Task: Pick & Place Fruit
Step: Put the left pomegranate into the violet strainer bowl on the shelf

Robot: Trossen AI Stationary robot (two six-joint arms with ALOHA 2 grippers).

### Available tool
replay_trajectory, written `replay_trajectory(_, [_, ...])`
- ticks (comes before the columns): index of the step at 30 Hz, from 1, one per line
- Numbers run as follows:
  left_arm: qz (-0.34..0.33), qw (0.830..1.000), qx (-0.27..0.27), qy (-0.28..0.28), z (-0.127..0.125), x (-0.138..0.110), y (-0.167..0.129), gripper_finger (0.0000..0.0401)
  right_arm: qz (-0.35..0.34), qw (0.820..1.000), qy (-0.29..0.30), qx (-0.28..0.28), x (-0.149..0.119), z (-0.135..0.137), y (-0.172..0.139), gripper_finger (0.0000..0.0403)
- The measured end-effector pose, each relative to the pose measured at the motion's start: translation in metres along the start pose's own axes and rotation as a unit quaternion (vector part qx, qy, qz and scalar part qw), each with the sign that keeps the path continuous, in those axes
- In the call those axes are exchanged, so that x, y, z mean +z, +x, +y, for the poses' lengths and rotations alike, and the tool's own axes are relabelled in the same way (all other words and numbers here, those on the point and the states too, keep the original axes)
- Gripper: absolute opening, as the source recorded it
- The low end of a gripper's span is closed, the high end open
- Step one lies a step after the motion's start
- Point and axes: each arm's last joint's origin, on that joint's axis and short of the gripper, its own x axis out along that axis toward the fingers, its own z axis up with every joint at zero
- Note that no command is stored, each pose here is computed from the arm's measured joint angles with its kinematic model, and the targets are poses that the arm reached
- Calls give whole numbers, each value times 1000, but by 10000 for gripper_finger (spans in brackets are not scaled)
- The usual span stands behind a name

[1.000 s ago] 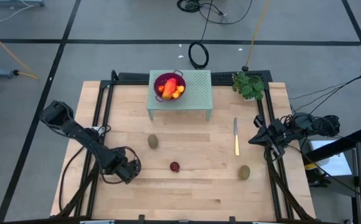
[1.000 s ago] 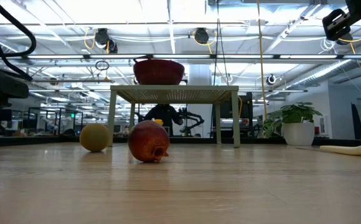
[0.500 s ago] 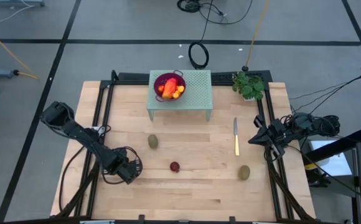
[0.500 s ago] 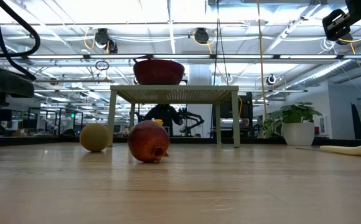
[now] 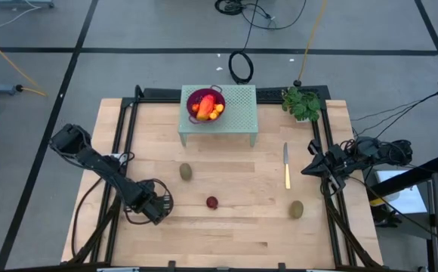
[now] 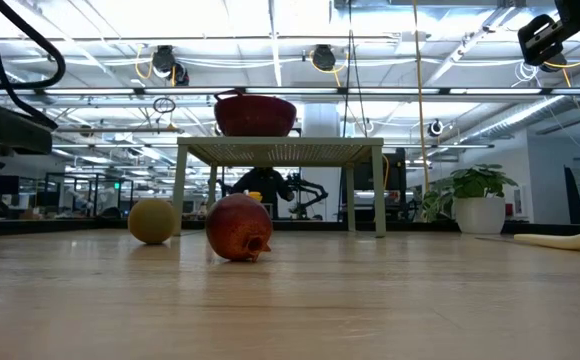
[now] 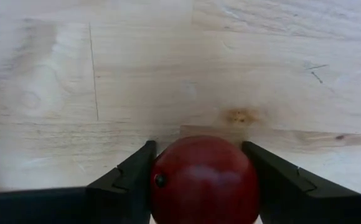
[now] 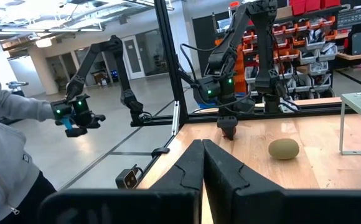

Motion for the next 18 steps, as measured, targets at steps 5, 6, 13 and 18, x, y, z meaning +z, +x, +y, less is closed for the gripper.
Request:
replay_trajectory(5, [-35, 996, -77, 38, -10, -3, -17, 211, 0, 1000, 0, 0, 0, 0, 0, 0])
replay_trajectory(6, [-49, 993, -102, 42, -12, -3, -22, 208, 0, 1000, 0, 0, 0, 0, 0, 0])
replay_trajectory(13, [-168, 941, -274, 102, -22, 1, -60, 204, 0, 1000, 0, 2, 0, 0, 0, 0])
replay_trajectory(18, [-259, 869, -385, 173, -29, 0, -89, 213, 0, 1000, 0, 4, 0, 0, 0, 0])
